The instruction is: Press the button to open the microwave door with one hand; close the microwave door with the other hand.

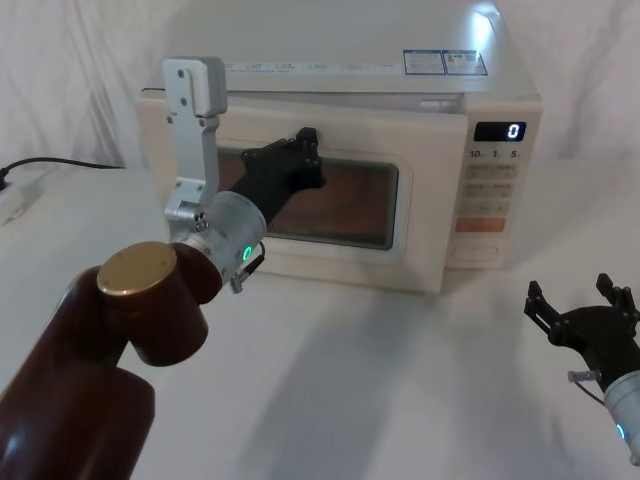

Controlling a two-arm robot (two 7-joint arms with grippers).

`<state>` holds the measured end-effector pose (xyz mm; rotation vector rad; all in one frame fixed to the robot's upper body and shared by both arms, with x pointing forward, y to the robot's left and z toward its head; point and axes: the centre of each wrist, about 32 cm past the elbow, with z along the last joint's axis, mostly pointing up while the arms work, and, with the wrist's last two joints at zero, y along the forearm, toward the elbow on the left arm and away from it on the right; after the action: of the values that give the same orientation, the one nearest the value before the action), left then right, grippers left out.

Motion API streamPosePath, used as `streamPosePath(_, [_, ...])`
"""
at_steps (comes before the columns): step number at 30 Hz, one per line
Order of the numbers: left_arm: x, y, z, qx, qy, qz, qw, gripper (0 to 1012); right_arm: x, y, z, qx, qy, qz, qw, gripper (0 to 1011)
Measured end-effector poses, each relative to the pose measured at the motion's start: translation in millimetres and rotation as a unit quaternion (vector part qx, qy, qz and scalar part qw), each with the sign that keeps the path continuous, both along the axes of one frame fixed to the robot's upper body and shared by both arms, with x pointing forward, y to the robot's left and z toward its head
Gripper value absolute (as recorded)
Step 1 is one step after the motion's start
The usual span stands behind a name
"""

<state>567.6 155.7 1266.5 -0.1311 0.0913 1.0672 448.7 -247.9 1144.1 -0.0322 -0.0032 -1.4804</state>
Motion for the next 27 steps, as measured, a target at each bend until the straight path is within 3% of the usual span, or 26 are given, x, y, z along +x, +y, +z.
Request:
streamPosePath(16, [8.3,-3.8,0.9,0.004,0.000,0.009,0.9999,0,0.0,0.0,0.0,0.000,0.000,0.000,1.0000,1002])
streamPosePath(27, [13.4,-10.9,1.7,0.001,0.002,0.014,0.9999,0,0.0,0.0,0.0,0.000,0.000,0.000,1.0000,1002])
